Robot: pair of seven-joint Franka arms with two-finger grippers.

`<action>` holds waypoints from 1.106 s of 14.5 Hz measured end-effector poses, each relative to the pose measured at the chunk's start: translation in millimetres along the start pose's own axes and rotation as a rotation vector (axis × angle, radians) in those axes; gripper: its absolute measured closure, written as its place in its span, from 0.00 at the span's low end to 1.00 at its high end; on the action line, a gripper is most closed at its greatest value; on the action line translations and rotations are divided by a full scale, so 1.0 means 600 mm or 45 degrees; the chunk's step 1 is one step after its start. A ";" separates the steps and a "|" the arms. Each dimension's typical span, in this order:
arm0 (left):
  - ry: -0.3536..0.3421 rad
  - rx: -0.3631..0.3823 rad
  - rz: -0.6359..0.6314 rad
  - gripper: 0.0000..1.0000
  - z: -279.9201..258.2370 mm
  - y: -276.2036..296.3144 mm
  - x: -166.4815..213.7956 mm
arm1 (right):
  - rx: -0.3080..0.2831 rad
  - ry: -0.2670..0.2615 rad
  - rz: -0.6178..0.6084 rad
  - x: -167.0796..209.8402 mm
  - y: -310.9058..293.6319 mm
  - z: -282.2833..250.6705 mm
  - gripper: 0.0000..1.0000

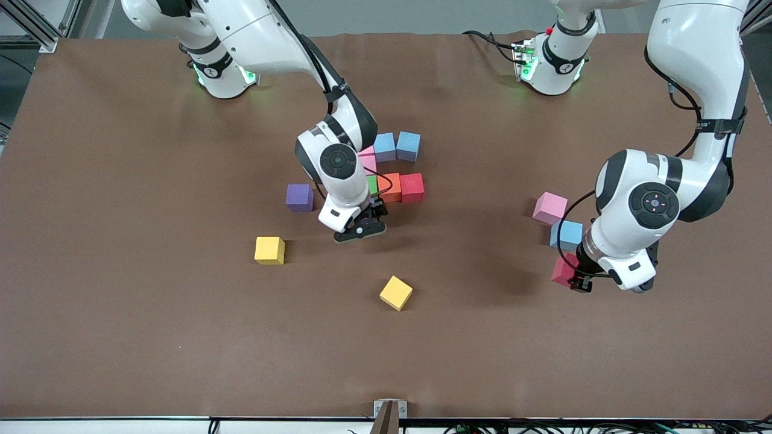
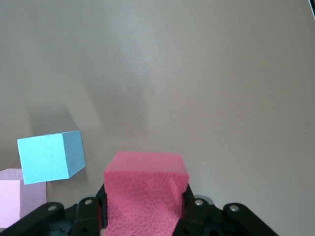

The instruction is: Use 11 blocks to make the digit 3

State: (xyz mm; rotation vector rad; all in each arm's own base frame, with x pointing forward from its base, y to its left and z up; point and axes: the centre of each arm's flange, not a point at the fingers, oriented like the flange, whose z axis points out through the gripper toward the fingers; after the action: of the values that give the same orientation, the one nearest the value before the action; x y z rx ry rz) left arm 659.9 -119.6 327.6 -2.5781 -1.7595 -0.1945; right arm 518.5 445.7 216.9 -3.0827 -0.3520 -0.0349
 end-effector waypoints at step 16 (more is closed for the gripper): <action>-0.001 0.007 0.025 0.46 0.001 -0.001 0.001 | 0.003 -0.017 0.062 -0.031 -0.046 0.008 0.00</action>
State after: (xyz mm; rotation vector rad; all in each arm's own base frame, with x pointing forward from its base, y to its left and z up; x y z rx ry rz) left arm 659.5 -118.8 326.9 -2.5910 -1.7319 -0.1878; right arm 494.3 468.6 212.7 -3.0893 -0.2774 -0.0129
